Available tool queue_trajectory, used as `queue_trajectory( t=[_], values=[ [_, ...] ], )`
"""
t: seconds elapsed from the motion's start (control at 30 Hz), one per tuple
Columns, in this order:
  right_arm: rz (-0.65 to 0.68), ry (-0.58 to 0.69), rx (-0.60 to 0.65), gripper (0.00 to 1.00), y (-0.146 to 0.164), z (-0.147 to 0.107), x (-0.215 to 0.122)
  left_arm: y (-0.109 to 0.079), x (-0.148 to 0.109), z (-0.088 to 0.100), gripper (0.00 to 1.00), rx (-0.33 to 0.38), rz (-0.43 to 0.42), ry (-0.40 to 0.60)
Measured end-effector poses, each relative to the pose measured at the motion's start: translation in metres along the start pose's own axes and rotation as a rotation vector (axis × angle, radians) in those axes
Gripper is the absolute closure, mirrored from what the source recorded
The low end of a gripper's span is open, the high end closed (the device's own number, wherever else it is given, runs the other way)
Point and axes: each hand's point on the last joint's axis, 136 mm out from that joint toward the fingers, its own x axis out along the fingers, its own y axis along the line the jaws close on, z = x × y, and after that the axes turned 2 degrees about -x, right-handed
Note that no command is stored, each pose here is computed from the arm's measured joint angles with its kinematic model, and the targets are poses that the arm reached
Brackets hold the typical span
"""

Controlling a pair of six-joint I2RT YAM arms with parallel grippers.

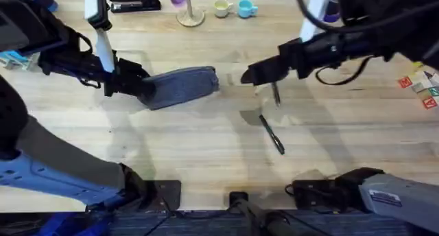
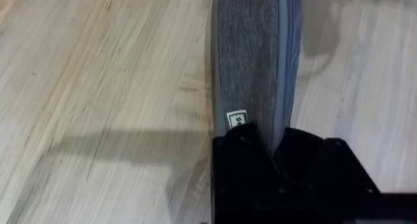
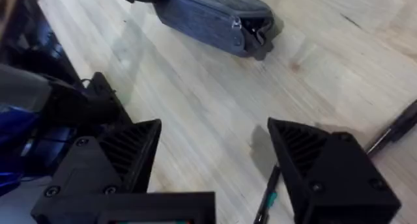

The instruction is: Unzip the bag, pick up the pens from the table one at a time and place them inside, then zip the bag closed.

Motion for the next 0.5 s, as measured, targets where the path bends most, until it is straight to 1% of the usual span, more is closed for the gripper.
queue_trajectory(
  t=[0.1, 0.27, 0.37, 0.5],
  values=[
    [-0.023, 0.012, -0.012, 0.006, -0.002, 0.003, 0.012, 0.000, 0.000, 0.000, 0.956, 0.001, 0.001, 0.000],
    [-0.072, 0.002, -0.074, 0.005, -0.002, 0.012, 0.028, 0.001, 0.000, 0.000, 0.956, 0.003, 0.002, 0.000],
    [-0.078, -0.011, -0.109, 0.004, 0.001, 0.018, 0.036, 0.001, 0.000, 0.000, 0.956, 0.003, 0.003, 0.000],
    [-0.076, -0.001, -0.127, 0.004, 0.003, 0.018, 0.046, 0.001, 0.000, 0.000, 0.956, 0.003, 0.003, 0.000]
  ],
)
